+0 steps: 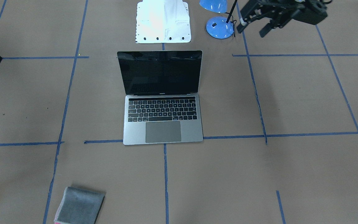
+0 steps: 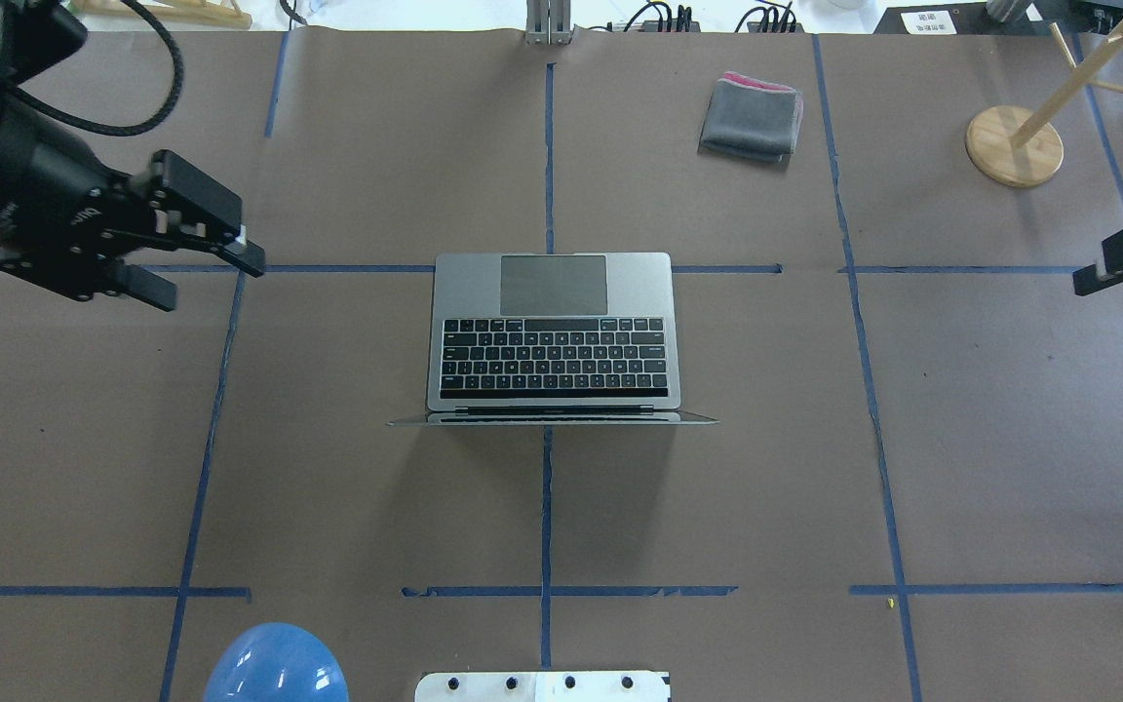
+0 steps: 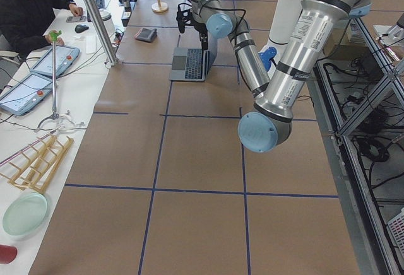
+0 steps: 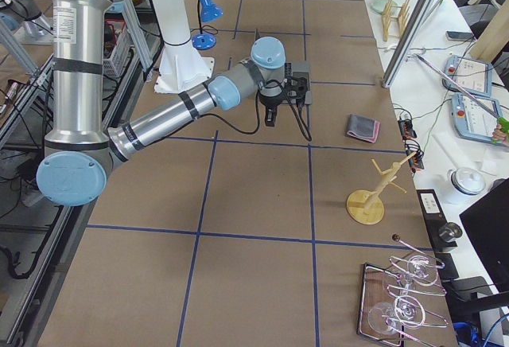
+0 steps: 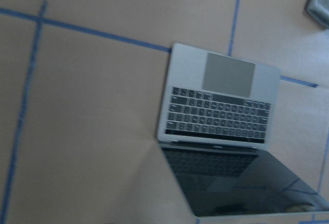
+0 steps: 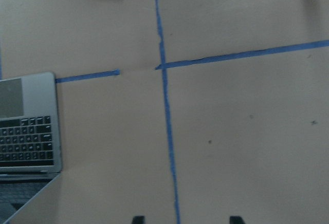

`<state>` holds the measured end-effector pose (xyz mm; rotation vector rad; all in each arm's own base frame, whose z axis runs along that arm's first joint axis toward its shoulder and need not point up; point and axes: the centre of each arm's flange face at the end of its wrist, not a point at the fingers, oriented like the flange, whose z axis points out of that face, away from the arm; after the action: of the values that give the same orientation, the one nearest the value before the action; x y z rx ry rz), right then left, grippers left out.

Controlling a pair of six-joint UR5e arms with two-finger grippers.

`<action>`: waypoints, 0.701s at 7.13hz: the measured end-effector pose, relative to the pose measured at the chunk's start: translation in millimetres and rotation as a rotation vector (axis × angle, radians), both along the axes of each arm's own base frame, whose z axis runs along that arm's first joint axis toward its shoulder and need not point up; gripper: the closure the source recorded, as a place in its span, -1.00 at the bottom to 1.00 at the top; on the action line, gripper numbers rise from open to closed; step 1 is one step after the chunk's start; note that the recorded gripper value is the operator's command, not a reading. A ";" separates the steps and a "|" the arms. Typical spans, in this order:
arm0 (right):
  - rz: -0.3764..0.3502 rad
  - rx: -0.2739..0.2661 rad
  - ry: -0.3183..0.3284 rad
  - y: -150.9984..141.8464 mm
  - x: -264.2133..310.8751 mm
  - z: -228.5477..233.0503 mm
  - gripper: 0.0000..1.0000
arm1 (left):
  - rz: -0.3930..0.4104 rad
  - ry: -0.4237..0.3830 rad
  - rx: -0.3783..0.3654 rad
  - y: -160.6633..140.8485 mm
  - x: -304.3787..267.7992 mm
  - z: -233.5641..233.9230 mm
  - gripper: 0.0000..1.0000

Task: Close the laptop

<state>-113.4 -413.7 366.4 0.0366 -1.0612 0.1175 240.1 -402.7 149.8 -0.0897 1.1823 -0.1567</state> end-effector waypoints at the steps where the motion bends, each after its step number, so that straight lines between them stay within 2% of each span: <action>1: -0.026 0.004 -0.060 15.2 -36.9 -20.0 0.93 | 0.006 -0.003 -0.001 18.1 34.8 -14.6 0.58; 2: -0.072 0.016 -0.101 30.2 -67.0 -32.6 0.98 | 0.017 -0.012 0.015 35.6 63.6 -21.2 0.90; 4: -0.171 0.059 -0.156 53.6 -117.3 -57.2 1.00 | 0.075 -0.026 0.060 72.2 114.5 -28.1 0.99; 5: -0.191 0.069 -0.170 64.1 -144.5 -71.3 1.00 | 0.089 -0.038 0.086 87.9 139.3 -31.2 0.99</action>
<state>-257.9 -349.7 295.1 -0.0132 -1.2329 -0.0904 379.4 -314.8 118.6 -0.0637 1.1436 -0.0289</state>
